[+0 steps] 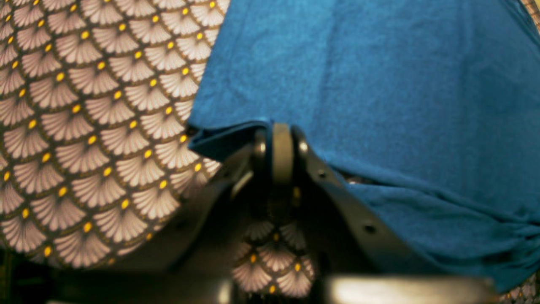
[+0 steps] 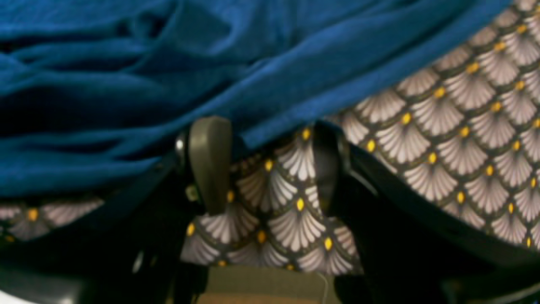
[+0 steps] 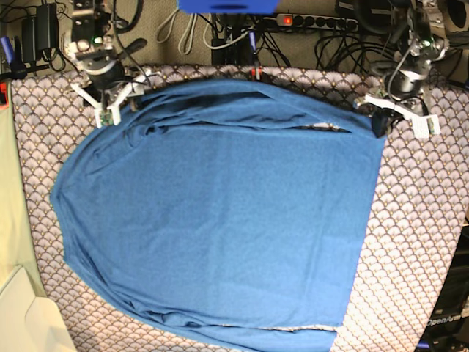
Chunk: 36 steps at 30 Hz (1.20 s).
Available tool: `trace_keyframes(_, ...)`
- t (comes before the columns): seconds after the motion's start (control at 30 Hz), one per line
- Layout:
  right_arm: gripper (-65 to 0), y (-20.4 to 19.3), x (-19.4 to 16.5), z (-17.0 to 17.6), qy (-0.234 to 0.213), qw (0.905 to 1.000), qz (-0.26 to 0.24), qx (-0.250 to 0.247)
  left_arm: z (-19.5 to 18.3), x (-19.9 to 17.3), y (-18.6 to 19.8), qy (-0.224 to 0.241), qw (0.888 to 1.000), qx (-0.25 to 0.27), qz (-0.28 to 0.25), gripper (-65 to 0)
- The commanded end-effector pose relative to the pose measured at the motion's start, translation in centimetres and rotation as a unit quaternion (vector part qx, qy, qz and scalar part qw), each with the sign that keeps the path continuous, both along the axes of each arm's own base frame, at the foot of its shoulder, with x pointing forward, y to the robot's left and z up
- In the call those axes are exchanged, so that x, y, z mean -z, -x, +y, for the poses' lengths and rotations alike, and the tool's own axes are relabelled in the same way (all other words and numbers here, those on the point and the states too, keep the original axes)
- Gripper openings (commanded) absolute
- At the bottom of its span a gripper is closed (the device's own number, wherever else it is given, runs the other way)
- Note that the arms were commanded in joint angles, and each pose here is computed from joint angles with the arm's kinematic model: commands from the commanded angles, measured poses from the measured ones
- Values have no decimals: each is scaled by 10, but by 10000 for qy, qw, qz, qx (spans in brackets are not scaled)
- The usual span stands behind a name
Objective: Fold the T-shirt properly
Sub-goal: 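Lower both grippers and grasp the hem corners of the blue shirt, then lift the hem with both grippers and pull it toward the robot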
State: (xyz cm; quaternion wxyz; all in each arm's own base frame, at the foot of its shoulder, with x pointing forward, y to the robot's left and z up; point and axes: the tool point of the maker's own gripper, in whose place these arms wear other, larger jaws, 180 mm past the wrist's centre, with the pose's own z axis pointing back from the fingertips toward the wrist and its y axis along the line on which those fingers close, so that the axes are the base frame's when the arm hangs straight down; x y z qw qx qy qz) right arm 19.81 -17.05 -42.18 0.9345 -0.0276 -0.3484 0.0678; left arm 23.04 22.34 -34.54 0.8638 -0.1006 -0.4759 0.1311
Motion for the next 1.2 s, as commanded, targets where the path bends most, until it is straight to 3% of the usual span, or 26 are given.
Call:
trace_keyframes(0.0,-325,-4,-4,-1,22,9999,-125,-12,1,-13,-7,-35,9997,21,-248,-646)
trace_keyframes(0.33,-352,-10,5,-4,9,10000,-30,46,1,-15,-11,-32,9996,20,-295,-646)
trace_keyframes(0.4,-427,-11,4,-4,11,10000,-53,43,1,-18,-14,-32,9994,20,-341,-646)
trace_keyframes(0.53,-644,-11,4,-4,11,10000,-53,42,1,-18,-15,-32,9994,20,-356,-646)
trace_keyframes(0.7,-636,-10,3,-4,13,10000,-60,39,1,-24,-22,-34,9989,22,-463,-646)
trace_keyframes(0.93,-636,-28,-42,1,67,9976,-687,-70,-3,-26,-38,22,9993,163,-322,-647)
trace_keyframes(1.17,-636,-46,-63,2,101,9944,-1043,-98,-4,-38,-55,36,9986,177,-504,-647)
